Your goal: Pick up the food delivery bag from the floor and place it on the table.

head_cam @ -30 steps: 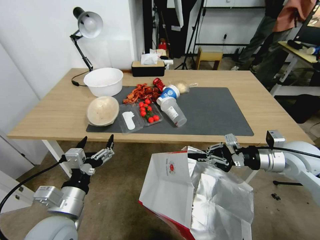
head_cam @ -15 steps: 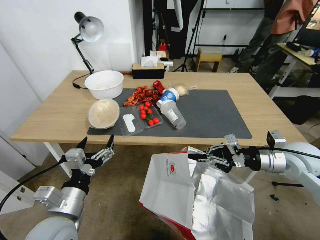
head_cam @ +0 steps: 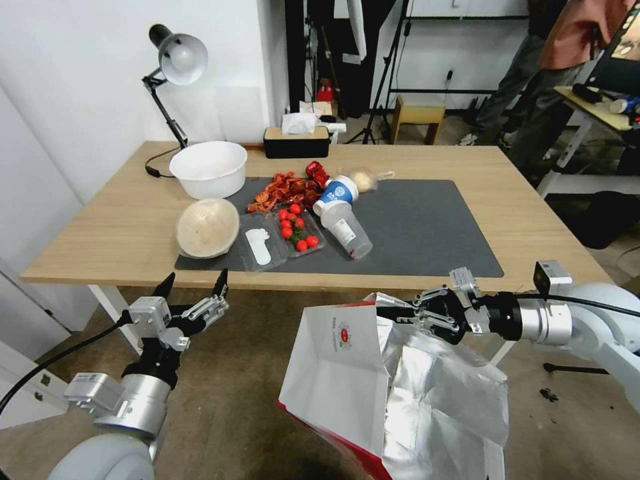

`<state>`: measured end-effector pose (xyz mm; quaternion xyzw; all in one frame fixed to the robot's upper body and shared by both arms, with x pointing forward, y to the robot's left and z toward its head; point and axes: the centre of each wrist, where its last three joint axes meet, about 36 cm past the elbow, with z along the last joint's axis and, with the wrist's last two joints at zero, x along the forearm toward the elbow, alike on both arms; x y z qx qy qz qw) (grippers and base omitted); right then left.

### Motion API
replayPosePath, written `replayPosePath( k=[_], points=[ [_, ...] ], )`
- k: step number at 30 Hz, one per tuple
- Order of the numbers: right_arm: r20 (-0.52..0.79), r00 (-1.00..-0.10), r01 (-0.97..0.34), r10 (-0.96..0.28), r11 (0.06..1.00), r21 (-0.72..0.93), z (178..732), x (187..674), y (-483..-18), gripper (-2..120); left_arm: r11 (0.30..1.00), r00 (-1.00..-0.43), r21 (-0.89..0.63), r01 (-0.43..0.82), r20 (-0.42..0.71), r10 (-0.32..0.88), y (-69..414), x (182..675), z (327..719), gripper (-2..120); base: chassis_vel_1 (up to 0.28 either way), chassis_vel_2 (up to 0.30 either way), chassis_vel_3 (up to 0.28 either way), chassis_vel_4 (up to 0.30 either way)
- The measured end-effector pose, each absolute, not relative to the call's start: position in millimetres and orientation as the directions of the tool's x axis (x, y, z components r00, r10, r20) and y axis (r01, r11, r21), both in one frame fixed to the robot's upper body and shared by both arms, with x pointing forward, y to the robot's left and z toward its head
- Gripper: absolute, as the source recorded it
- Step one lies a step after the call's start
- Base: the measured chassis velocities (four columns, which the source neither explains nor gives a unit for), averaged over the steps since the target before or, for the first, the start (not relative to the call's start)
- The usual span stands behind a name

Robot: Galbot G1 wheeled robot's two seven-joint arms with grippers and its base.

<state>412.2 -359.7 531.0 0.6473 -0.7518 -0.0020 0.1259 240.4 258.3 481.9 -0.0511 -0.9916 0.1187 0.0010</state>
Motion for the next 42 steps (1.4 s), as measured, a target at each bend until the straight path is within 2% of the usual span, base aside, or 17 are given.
replayPosePath(
  k=[12,29,42],
  points=[
    [0.183,-0.135,-0.971,-0.974,0.167,0.171,529.1,414.2,-364.0,0,0.967,-0.995,-0.234,0.101,-0.016,0.1,258.7,240.8,481.8,100,0.0,0.0,0.0,0.0],
    [0.139,-0.076,-0.977,-0.987,0.102,0.189,560.8,419.3,-385.8,0,0.968,-0.996,-0.233,0.094,-0.023,0.091,260.2,242.5,480.0,100,0.0,0.0,0.0,0.0],
    [0.005,-0.074,-0.974,-0.997,0.074,0.215,605.8,420.2,-393.7,0,0.968,-0.997,-0.237,0.078,-0.039,0.07,260.6,240.9,480.0,100,0.0,0.0,0.0,0.0]
  ],
)
